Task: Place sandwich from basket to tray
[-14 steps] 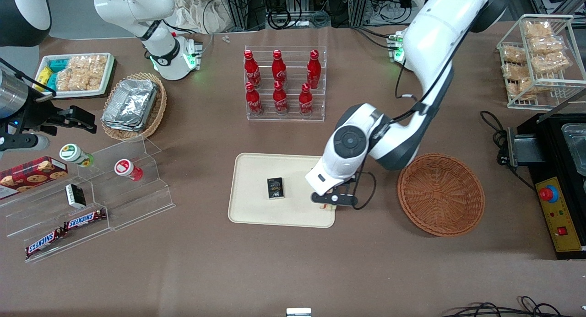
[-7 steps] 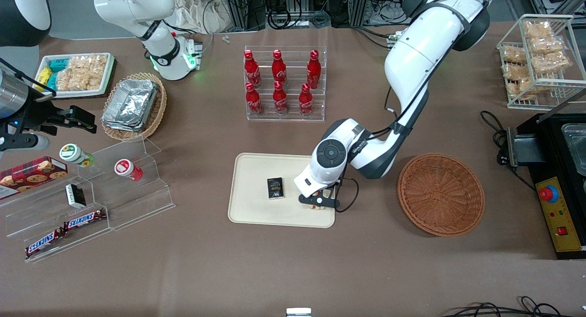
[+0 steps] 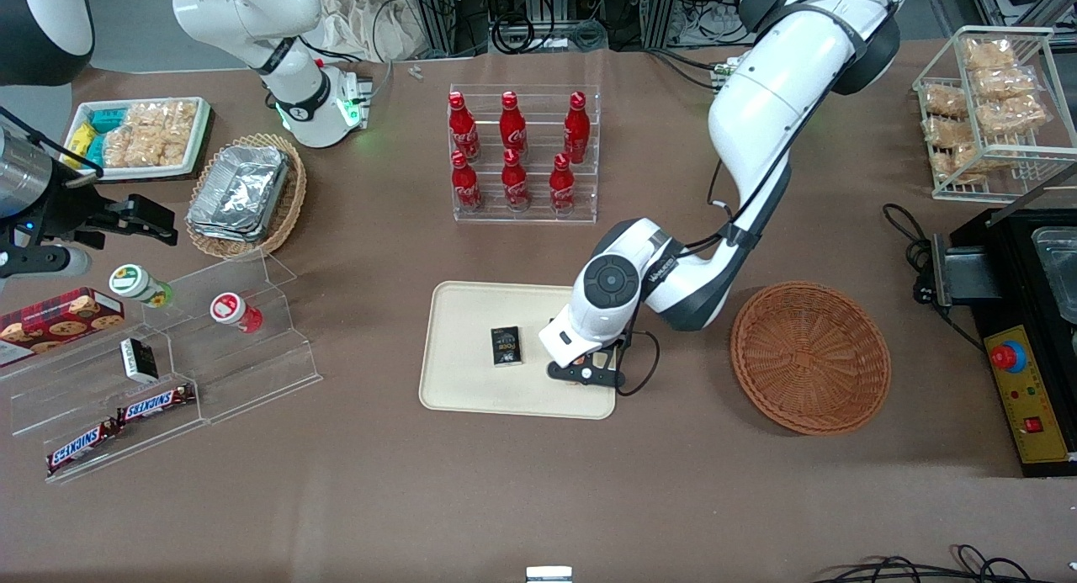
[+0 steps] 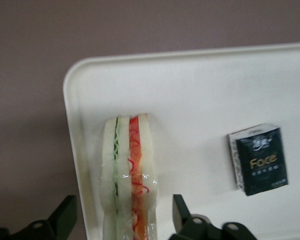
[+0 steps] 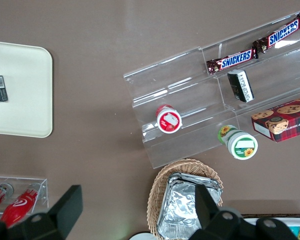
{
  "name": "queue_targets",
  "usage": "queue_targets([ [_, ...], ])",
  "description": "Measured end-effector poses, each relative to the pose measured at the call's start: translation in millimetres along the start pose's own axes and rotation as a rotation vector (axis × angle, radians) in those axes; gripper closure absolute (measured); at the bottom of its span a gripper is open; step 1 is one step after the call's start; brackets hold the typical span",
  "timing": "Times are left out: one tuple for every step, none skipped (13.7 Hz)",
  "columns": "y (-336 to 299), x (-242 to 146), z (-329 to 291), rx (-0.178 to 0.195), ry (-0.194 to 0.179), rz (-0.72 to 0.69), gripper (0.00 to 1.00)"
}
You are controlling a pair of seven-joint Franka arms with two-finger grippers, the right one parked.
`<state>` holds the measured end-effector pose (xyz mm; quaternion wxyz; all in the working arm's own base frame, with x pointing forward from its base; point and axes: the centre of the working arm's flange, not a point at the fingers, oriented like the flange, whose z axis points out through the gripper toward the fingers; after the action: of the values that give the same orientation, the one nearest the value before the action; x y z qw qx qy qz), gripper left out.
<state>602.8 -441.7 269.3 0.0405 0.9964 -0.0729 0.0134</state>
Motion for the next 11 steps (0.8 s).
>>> queue_targets([
  [-5.2, 3.6, -21.1, 0.014, 0.004, -0.009, 0.01],
  [-16.0, 7.7, -48.5, 0.036, 0.006, -0.024, 0.00],
  [-31.7, 11.1, -79.2, 0.060, 0.004, -0.046, 0.00],
  [-51.3, 13.0, -111.1, 0.086, -0.002, -0.073, 0.00],
  [-72.4, 12.5, -142.3, 0.113, -0.011, -0.102, 0.00],
  [-91.5, 10.2, -170.1, 0.133, -0.013, -0.129, 0.00],
  [-109.9, 7.4, -194.6, 0.144, 0.000, -0.156, 0.00],
  [-131.1, 3.5, -216.1, 0.146, 0.013, -0.189, 0.00],
  [-153.3, -1.2, -235.0, 0.133, 0.020, -0.215, 0.00],
  [-176.3, -5.7, -253.0, 0.111, 0.023, -0.224, 0.00],
  [-202.5, -9.6, -270.2, 0.084, 0.023, -0.226, 0.00],
])
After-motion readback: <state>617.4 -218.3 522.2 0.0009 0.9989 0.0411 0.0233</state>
